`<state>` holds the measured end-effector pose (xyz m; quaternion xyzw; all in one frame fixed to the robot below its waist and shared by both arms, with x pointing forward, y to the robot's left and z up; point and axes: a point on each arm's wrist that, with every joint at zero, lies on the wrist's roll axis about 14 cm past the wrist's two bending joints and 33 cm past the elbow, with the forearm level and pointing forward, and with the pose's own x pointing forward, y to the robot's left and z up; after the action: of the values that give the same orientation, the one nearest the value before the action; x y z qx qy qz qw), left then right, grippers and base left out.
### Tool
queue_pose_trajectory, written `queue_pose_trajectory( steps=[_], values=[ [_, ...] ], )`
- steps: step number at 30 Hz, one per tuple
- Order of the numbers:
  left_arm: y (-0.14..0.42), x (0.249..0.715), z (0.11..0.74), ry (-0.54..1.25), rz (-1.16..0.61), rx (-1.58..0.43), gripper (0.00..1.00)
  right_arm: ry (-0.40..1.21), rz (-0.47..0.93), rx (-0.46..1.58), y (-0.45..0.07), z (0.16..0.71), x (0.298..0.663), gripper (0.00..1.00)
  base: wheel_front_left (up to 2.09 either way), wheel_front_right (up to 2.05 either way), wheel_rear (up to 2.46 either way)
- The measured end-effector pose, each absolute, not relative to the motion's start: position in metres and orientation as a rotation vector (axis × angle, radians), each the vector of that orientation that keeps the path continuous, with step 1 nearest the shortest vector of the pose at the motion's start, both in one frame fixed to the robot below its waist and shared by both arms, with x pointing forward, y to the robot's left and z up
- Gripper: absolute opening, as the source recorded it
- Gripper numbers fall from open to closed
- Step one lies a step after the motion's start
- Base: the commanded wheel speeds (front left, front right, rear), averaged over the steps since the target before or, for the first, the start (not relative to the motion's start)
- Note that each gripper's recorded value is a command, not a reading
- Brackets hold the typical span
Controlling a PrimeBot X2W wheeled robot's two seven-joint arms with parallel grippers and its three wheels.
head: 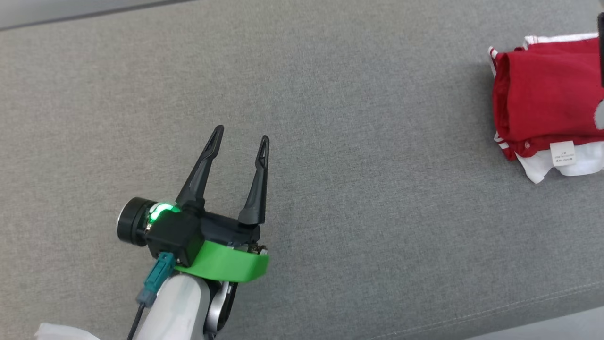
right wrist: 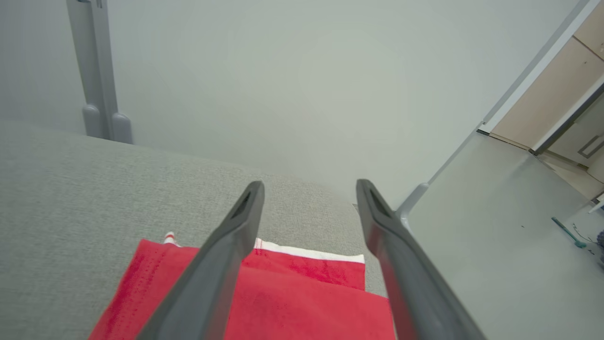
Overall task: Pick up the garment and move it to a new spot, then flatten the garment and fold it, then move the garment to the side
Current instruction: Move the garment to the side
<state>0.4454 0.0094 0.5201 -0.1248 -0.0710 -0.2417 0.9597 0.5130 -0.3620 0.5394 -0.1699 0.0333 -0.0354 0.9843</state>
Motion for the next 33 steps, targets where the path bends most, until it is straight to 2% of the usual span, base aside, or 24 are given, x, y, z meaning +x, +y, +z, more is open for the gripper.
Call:
queue_pose_trajectory(
  steps=[6, 16, 23, 33],
  values=[
    [0.036, 0.429, 0.549, -0.206, -0.415, -0.254, 1.0, -0.142, 0.019, -0.116, -0.304, 0.587, 0.498, 1.0, 0.0, 0.0, 0.0],
    [0.1, 0.396, 0.572, -0.262, -0.223, -0.263, 1.0, -0.302, 0.159, 0.163, -0.216, 0.609, 0.447, 1.0, 0.0, 0.0, 0.0],
    [0.131, 0.371, 0.571, -0.26, -0.131, -0.293, 1.0, -0.287, 0.182, 0.283, -0.172, 0.587, 0.411, 1.0, 0.0, 0.0, 0.0],
    [0.141, 0.35, 0.531, -0.144, -0.08, -0.265, 1.0, -0.204, 0.199, 0.243, -0.147, 0.551, 0.374, 1.0, 0.0, 0.0, 0.0]
  ],
)
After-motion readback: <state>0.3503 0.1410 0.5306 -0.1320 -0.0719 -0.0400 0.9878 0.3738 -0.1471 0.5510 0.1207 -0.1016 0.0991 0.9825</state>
